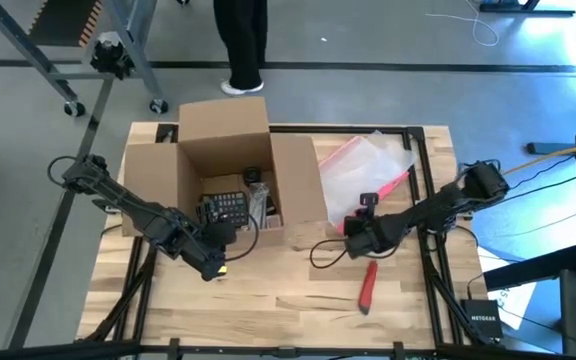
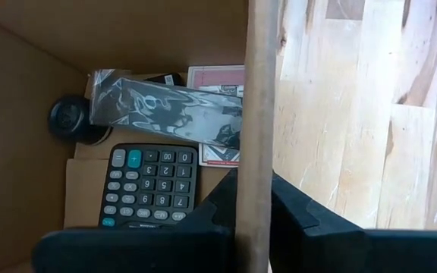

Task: Unpack boxes
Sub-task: Remove the black mini fan from the cardboard box

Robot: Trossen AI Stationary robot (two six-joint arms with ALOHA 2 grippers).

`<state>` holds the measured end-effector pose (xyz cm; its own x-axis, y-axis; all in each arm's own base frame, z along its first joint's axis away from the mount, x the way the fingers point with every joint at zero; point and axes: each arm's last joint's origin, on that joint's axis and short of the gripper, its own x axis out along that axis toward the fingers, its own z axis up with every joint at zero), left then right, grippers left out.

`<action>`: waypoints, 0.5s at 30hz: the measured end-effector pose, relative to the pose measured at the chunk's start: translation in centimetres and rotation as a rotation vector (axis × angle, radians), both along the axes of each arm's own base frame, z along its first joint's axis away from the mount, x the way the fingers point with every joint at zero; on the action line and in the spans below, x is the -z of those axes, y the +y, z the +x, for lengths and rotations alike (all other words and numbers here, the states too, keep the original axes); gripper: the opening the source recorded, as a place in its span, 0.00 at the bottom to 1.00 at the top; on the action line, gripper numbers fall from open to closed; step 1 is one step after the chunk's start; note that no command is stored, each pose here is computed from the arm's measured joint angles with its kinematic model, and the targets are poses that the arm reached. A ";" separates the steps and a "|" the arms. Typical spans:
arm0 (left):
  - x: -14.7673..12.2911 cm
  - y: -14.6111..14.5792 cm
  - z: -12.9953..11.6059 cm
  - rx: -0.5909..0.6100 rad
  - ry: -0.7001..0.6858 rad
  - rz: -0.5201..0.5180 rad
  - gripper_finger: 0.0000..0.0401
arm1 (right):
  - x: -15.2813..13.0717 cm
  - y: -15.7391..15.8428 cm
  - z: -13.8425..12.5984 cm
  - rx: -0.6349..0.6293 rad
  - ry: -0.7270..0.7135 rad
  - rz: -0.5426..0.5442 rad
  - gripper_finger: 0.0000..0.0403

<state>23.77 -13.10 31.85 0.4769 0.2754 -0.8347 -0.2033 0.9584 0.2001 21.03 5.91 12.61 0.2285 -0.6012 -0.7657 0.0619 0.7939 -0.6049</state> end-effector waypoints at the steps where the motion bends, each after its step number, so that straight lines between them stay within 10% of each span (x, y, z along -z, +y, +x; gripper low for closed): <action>1: 0.0 0.0 0.0 0.001 0.000 0.001 0.07 | -0.7 0.1 0.1 0.013 -0.008 0.032 0.01; 15: 0.0 0.0 0.0 0.002 0.000 0.002 0.07 | -13.9 1.5 0.3 0.150 0.007 0.435 0.00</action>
